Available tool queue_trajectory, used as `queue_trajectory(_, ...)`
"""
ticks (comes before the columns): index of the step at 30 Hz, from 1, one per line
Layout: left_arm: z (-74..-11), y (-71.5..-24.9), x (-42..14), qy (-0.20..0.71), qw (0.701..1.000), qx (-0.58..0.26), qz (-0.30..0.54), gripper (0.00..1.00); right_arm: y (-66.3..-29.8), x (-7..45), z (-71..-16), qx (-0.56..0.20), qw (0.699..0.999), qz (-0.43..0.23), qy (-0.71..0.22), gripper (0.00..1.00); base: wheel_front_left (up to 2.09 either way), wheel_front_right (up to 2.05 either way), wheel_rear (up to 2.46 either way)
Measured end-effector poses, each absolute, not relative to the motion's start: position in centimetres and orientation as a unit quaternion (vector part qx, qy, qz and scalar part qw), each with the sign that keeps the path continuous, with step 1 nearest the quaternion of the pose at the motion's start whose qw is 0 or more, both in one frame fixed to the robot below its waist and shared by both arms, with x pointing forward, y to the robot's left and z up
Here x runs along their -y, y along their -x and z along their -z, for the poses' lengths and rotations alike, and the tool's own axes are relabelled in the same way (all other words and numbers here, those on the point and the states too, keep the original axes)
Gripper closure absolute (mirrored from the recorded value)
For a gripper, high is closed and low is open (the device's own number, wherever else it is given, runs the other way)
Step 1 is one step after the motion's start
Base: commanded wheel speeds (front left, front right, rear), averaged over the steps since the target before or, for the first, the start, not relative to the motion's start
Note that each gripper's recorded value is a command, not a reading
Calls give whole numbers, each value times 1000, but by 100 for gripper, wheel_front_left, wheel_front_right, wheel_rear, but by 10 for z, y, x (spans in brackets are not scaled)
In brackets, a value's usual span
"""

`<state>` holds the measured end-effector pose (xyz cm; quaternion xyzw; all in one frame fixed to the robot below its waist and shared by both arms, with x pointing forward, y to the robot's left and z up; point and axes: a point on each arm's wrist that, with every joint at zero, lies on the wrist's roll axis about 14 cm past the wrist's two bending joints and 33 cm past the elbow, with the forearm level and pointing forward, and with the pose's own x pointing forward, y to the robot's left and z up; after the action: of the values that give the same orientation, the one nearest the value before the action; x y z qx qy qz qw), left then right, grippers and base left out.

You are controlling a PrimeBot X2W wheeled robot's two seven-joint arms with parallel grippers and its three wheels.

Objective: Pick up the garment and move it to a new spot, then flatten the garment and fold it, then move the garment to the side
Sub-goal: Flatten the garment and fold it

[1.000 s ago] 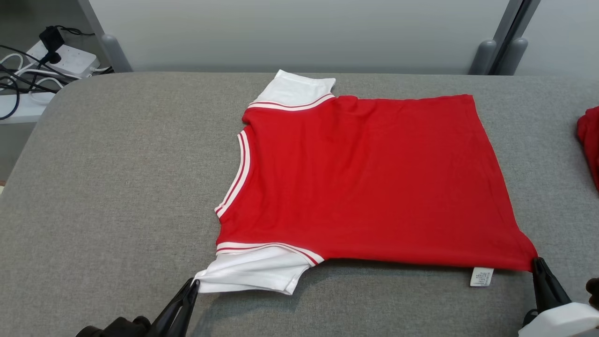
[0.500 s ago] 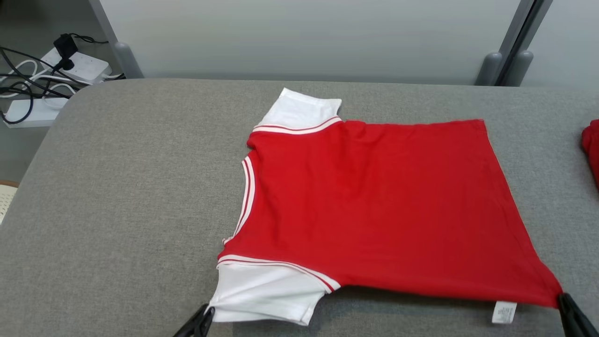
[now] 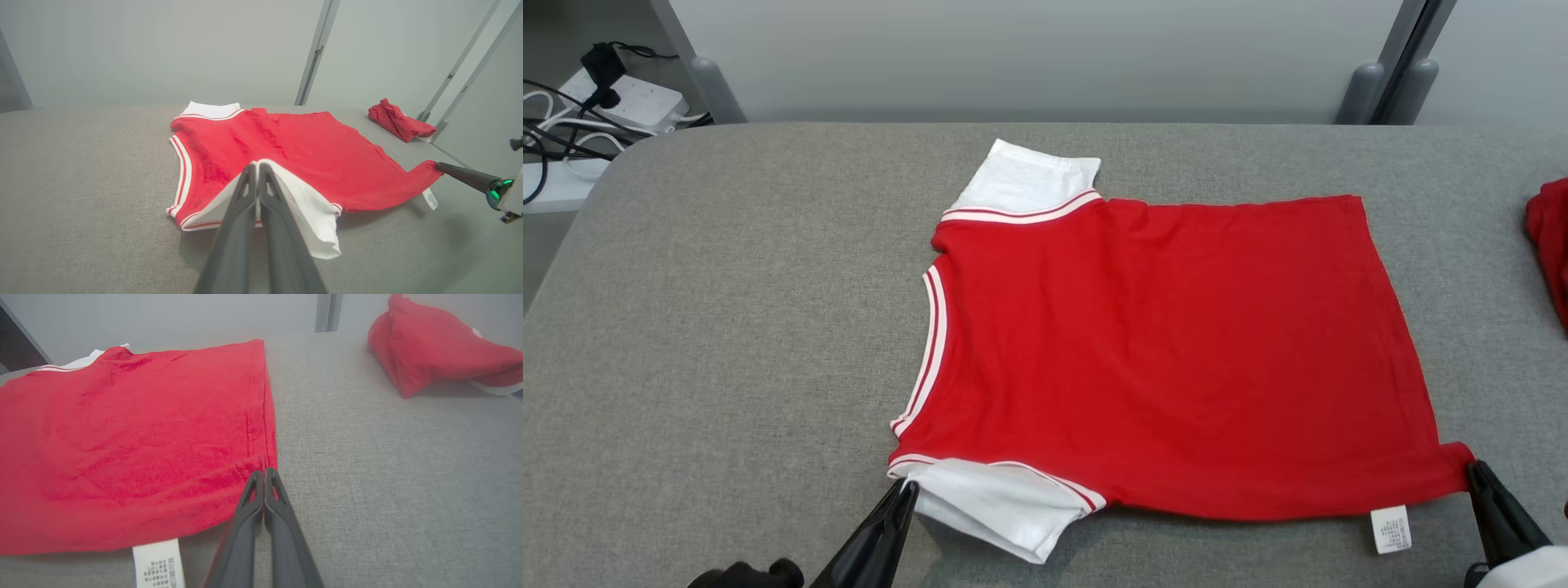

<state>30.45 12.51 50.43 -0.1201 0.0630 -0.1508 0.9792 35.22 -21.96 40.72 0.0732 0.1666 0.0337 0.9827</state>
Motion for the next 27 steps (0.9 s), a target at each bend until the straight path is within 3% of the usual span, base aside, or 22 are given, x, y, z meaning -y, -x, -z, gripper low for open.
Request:
queue_trajectory(13, -494, -384, -126, 135, 982, -28, 127, 100, -426, 215, -402, -174, 982, -39, -64, 100, 0, 0, 0)
queue_trajectory(27, -461, -445, -122, 102, 985, -45, 131, 100, -459, 215, -386, -185, 981, -43, -48, 100, 0, 0, 0)
